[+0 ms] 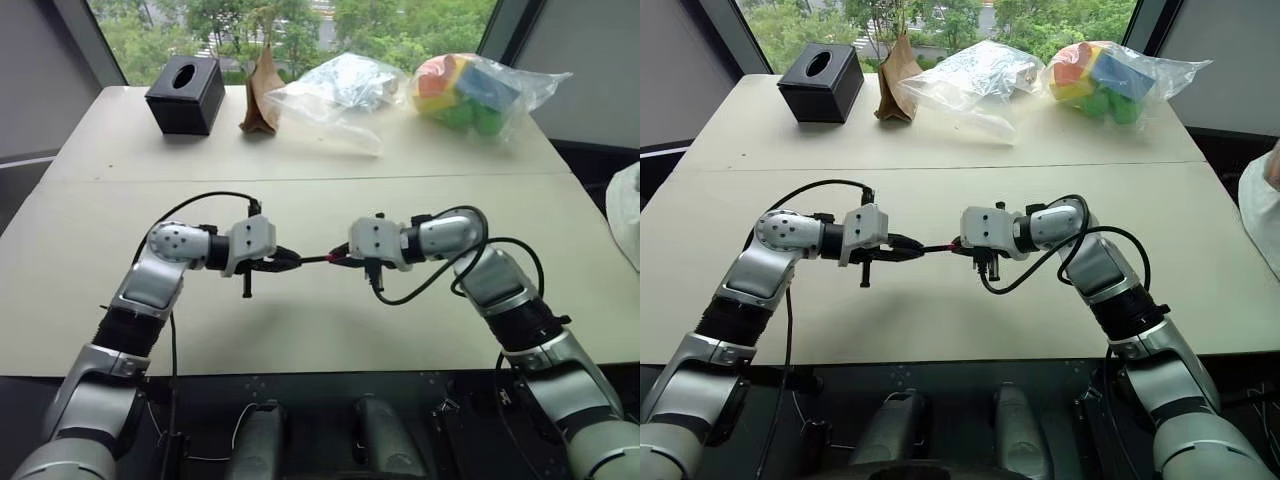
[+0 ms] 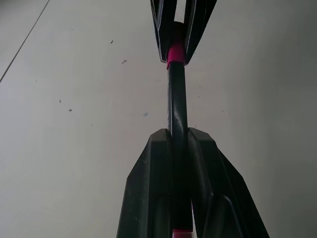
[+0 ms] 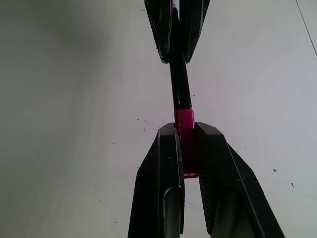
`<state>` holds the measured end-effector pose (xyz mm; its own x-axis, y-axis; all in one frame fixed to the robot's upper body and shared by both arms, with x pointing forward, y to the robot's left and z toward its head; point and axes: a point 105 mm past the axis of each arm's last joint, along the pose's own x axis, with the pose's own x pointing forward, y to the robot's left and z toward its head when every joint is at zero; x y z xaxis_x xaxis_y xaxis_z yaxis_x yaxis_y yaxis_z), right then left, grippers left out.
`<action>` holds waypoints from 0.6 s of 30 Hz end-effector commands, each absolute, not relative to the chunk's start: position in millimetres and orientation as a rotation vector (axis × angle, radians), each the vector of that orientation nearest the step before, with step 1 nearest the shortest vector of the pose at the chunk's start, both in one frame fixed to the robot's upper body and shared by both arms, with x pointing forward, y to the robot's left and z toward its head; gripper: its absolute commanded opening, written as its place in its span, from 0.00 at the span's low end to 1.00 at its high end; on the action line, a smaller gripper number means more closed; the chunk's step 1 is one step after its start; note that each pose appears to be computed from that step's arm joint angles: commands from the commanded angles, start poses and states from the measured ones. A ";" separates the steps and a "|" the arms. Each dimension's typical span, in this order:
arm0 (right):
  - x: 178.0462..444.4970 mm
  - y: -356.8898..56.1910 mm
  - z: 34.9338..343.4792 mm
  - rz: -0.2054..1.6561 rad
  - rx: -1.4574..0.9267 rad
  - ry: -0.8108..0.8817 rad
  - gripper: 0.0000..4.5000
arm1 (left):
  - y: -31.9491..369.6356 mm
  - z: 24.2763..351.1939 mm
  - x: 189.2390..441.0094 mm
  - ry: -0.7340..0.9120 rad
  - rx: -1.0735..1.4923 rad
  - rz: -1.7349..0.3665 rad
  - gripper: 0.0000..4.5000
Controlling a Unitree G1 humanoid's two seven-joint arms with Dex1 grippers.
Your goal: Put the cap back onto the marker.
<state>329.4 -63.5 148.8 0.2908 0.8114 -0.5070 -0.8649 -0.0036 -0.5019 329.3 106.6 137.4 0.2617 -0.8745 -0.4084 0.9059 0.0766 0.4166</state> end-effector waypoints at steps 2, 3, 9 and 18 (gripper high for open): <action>321.3 -46.3 165.9 1.355 -0.857 -0.029 0.01 | 91.3 154.8 323.8 -0.045 0.685 -1.383 0.00; 319.6 -44.5 165.9 1.362 -0.856 -0.035 0.01 | 90.8 154.6 323.5 -0.044 0.684 -1.388 0.00; 310.4 -35.4 163.2 1.400 -0.864 -0.060 0.01 | 87.3 156.0 322.5 -0.044 0.666 -1.409 0.00; 308.8 -24.7 166.7 1.403 -0.892 -0.123 0.01 | 81.1 160.0 320.4 -0.042 0.625 -1.437 0.00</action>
<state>325.3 -56.1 147.1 0.2880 0.8146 -0.5035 -0.8482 -0.0271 -0.5290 327.3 107.4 135.7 0.2286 -0.8793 -0.4178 0.9320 0.0737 0.3548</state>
